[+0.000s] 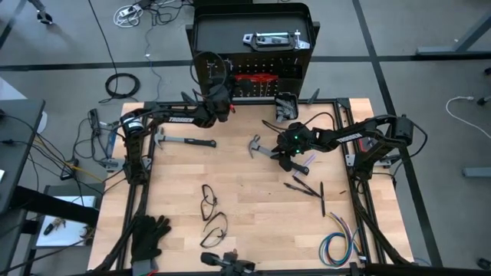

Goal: Hang tools onto peg board
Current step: Remove the top hook, then remove the bottom hook

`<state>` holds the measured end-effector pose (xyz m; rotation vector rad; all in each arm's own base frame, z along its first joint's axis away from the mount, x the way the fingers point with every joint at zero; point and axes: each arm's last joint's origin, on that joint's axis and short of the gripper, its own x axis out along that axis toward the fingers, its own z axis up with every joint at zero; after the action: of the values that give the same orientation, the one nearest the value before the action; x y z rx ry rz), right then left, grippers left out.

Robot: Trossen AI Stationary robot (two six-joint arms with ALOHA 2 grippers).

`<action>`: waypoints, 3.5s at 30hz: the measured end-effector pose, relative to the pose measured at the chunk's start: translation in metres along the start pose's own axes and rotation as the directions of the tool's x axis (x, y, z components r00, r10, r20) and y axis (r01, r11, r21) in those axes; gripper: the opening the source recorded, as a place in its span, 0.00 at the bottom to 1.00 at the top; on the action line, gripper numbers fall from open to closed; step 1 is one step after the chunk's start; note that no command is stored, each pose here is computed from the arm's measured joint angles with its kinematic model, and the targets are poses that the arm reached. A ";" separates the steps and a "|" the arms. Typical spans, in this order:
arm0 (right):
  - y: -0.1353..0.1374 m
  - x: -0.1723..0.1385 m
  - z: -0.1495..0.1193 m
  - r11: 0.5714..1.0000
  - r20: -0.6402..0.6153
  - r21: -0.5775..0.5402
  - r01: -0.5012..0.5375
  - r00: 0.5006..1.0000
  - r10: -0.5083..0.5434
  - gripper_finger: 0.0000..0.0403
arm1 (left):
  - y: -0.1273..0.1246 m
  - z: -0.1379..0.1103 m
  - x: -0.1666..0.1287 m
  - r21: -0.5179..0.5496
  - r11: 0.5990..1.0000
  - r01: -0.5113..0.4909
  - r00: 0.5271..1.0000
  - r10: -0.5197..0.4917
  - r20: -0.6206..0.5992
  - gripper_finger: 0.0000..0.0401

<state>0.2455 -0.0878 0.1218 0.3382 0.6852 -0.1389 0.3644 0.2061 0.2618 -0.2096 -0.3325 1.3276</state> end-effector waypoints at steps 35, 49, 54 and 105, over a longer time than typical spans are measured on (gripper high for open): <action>0.000 0.000 0.000 1.000 0.001 0.003 0.010 1.000 -0.010 0.39 | -0.005 -0.014 0.000 0.006 0.992 0.128 0.991 -0.128 -0.044 0.45; -0.001 0.000 -0.001 1.000 -0.011 0.004 0.015 1.000 -0.015 0.33 | -0.009 -0.012 -0.004 0.084 0.975 0.207 0.977 -0.202 -0.063 0.48; -0.001 0.000 -0.002 1.000 -0.017 0.019 0.017 1.000 -0.017 0.32 | -0.021 0.005 -0.022 0.195 0.953 0.231 0.973 -0.225 -0.055 0.48; 0.084 -0.014 -0.005 0.967 0.128 -0.022 0.252 0.960 -0.248 0.32 | 0.017 -0.018 -0.001 0.753 0.515 0.410 0.912 -0.232 -0.338 0.48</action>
<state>0.2515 -0.0075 0.1491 0.2026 0.6040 -0.3842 0.3544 0.2094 0.2392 0.5000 0.4310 0.9452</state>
